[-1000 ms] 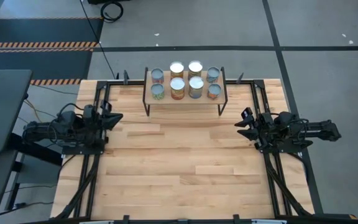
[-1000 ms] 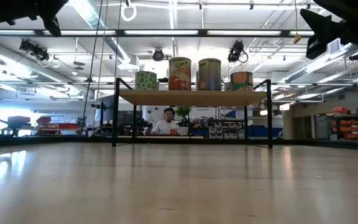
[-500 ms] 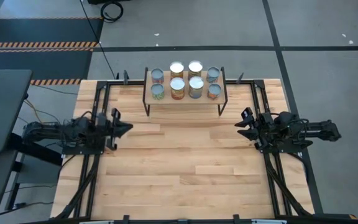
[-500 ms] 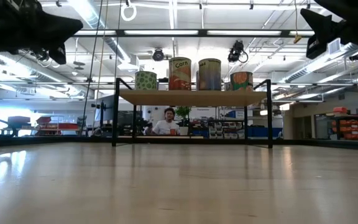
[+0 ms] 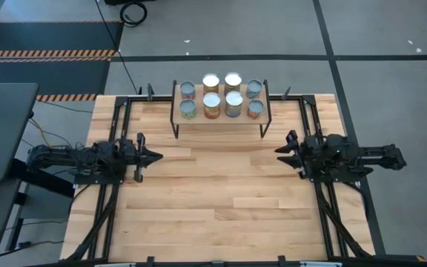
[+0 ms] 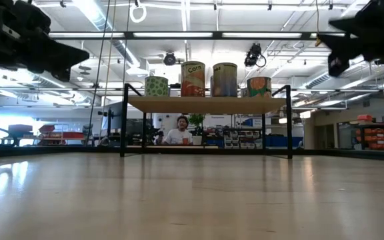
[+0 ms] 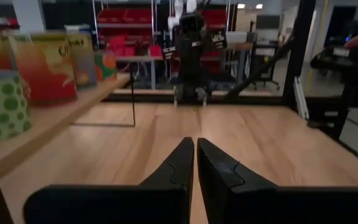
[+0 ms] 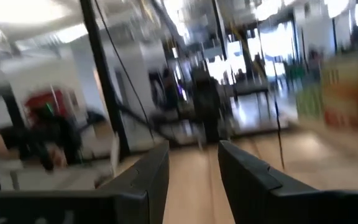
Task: Pick and place cans onto a shelf
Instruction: Return to Home Position
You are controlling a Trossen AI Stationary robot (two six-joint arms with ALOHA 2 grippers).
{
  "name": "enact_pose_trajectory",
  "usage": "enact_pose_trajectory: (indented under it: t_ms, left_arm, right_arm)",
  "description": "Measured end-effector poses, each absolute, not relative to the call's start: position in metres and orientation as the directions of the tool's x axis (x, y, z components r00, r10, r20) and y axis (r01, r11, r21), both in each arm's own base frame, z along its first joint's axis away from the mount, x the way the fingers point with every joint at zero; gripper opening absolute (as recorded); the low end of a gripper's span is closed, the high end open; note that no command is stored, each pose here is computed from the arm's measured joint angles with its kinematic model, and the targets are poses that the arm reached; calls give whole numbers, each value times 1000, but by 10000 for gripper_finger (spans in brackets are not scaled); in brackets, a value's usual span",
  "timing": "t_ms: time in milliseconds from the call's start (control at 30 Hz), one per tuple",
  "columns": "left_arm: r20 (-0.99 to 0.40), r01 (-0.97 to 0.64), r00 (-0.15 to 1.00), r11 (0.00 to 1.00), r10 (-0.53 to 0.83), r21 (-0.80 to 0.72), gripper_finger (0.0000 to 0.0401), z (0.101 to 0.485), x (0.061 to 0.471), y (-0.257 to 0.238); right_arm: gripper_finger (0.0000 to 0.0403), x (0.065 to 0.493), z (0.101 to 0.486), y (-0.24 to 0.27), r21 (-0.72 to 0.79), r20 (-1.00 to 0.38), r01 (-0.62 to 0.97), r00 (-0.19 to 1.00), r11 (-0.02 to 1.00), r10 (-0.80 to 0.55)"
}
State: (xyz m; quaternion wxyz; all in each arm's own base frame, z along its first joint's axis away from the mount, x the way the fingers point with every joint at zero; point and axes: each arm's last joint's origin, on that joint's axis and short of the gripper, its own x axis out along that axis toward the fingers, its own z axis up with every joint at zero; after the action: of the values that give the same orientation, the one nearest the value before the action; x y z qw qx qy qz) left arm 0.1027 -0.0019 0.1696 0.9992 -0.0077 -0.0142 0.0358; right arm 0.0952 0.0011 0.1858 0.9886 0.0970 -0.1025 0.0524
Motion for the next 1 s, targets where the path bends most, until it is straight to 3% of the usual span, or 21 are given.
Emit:
enact_pose_trajectory:
  t_ms: [167,567,933,1000]
  left_arm:
    - [-16,-72,997,997,72,-12,27,165,103,-2]
    - [-14,-72,997,997,72,-12,27,165,103,-2]
    - [118,-80,990,996,83,-30,27,177,97,-1]
    - [78,-124,989,992,126,-26,28,173,97,0]
  right_arm:
    - [145,97,168,0,205,29,-76,997,976,72]
    - [145,98,168,-2,204,24,-31,999,979,27]
    - [145,98,168,-2,204,23,-32,999,978,28]
    - [145,98,168,-1,204,25,-35,999,978,31]
